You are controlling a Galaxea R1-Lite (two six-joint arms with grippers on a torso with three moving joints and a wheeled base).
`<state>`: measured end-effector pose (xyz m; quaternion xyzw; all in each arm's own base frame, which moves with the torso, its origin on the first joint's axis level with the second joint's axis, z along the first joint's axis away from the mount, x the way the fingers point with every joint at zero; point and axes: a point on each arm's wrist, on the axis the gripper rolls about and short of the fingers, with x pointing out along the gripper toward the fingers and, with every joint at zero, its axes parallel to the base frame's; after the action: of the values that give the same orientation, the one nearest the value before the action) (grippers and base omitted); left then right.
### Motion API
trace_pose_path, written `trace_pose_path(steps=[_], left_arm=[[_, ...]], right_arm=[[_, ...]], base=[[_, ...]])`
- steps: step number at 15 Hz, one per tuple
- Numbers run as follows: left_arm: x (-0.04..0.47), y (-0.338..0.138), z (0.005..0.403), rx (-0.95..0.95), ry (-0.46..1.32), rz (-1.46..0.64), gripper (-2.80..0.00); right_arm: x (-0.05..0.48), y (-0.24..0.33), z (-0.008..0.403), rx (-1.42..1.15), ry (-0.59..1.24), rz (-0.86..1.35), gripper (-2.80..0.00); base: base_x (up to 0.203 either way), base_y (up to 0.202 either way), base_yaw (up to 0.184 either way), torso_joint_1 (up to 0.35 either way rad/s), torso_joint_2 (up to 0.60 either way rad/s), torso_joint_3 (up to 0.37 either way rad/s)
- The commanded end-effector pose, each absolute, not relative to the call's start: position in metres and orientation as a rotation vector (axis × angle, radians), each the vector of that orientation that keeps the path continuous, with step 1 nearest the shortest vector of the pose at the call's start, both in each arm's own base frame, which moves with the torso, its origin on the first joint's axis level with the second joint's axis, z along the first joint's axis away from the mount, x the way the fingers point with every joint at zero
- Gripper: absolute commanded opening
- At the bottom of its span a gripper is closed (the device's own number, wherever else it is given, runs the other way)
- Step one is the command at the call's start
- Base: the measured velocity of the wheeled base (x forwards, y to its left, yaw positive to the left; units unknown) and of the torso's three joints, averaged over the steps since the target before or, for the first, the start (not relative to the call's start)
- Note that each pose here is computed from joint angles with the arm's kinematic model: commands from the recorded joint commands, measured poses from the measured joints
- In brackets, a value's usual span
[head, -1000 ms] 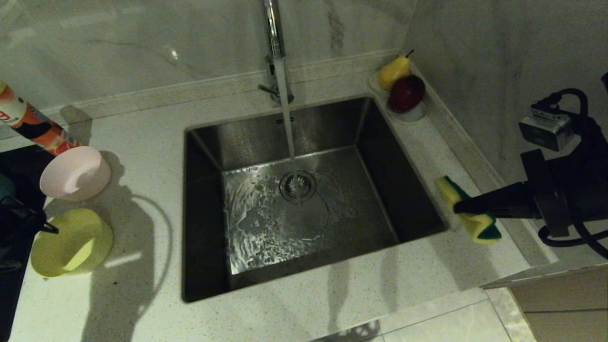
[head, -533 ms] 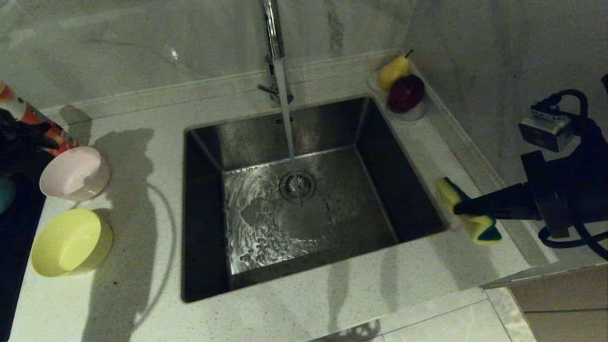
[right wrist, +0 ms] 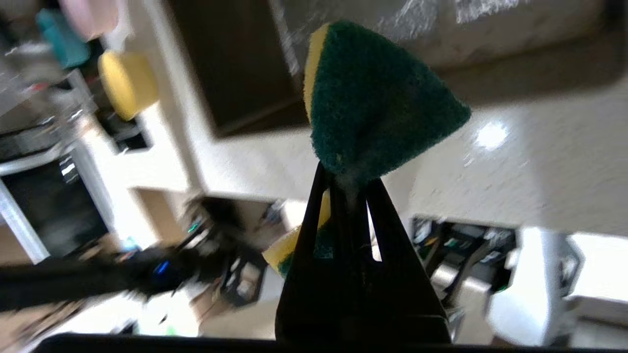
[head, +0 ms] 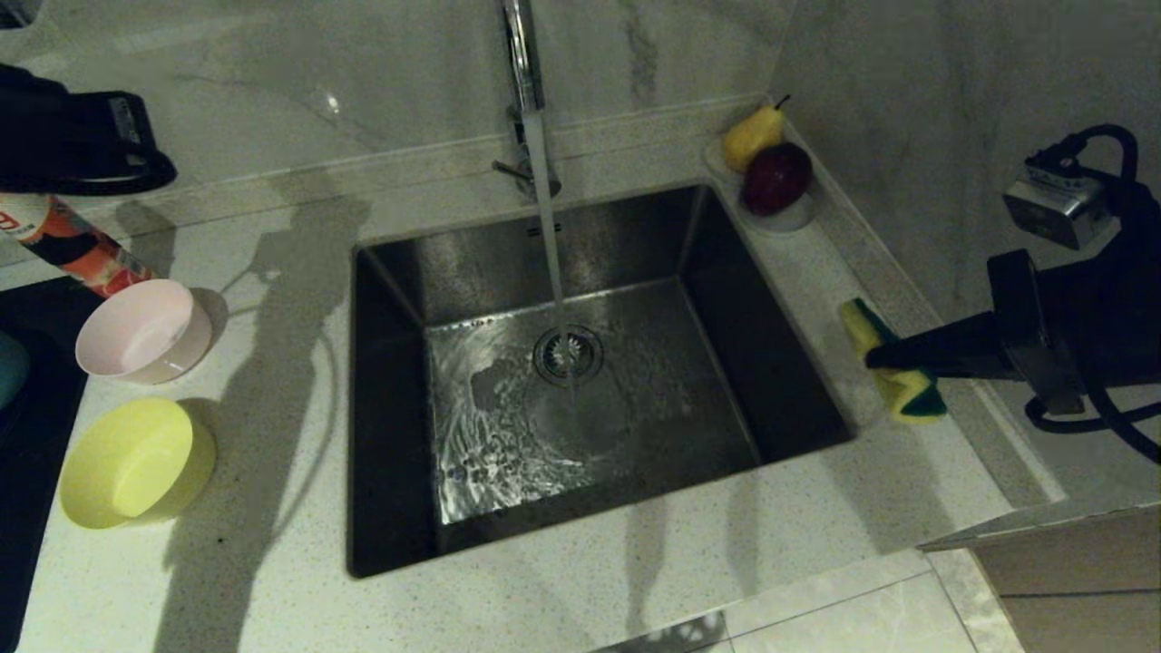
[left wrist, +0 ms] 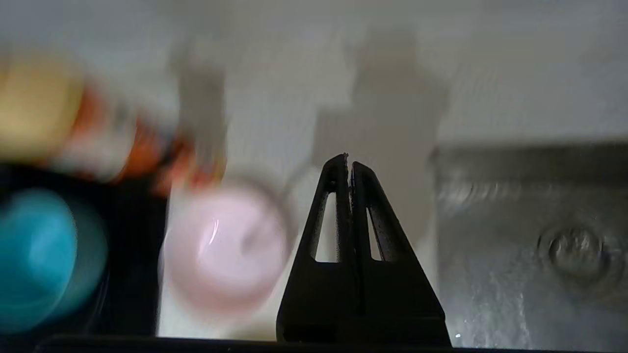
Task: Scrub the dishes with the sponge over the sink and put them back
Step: Put down the sponge
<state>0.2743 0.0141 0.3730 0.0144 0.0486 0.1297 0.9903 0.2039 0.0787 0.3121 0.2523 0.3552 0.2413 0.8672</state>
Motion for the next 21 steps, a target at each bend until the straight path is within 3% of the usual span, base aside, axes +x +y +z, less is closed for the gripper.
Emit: trace_pose_path(steps=[1, 7, 10, 14, 18, 21], left_arm=[[0.283, -0.020, 0.376, 0.041, 0.033, 0.151, -2.80], [0.219, -0.070, 0.394, 0.040, -0.054, -0.085, -2.80], [0.163, -0.055, 0.406, 0.020, -0.138, -0.081, -2.80], [0.081, -0.018, 0.409, -0.064, -0.263, 0.096, -2.80], [0.005, 0.010, 0.363, -0.071, -0.320, 0.309, -2.80], [-0.030, 0.013, 0.302, -0.069, -0.306, 0.385, -2.80]], right_arm=[[0.203, 0.086, 0.318, 0.500, 0.708, 0.467, -2.80], [0.204, 0.097, 0.325, 0.448, 0.639, 0.372, -2.80], [0.205, 0.097, 0.324, 0.443, 0.633, 0.348, -2.80], [0.205, 0.098, 0.323, 0.439, 0.633, 0.341, -2.80], [0.202, 0.098, 0.324, 0.431, 0.624, 0.327, -2.80], [0.200, 0.099, 0.323, 0.429, 0.626, 0.330, -2.80]], base=[[0.000, 0.000, 0.000, 0.000, 0.00, 0.000], [0.000, 0.000, 0.000, 0.000, 0.00, 0.000], [0.000, 0.000, 0.000, 0.000, 0.00, 0.000], [0.000, 0.000, 0.000, 0.000, 0.00, 0.000], [0.000, 0.000, 0.000, 0.000, 0.00, 0.000], [0.000, 0.000, 0.000, 0.000, 0.00, 0.000]])
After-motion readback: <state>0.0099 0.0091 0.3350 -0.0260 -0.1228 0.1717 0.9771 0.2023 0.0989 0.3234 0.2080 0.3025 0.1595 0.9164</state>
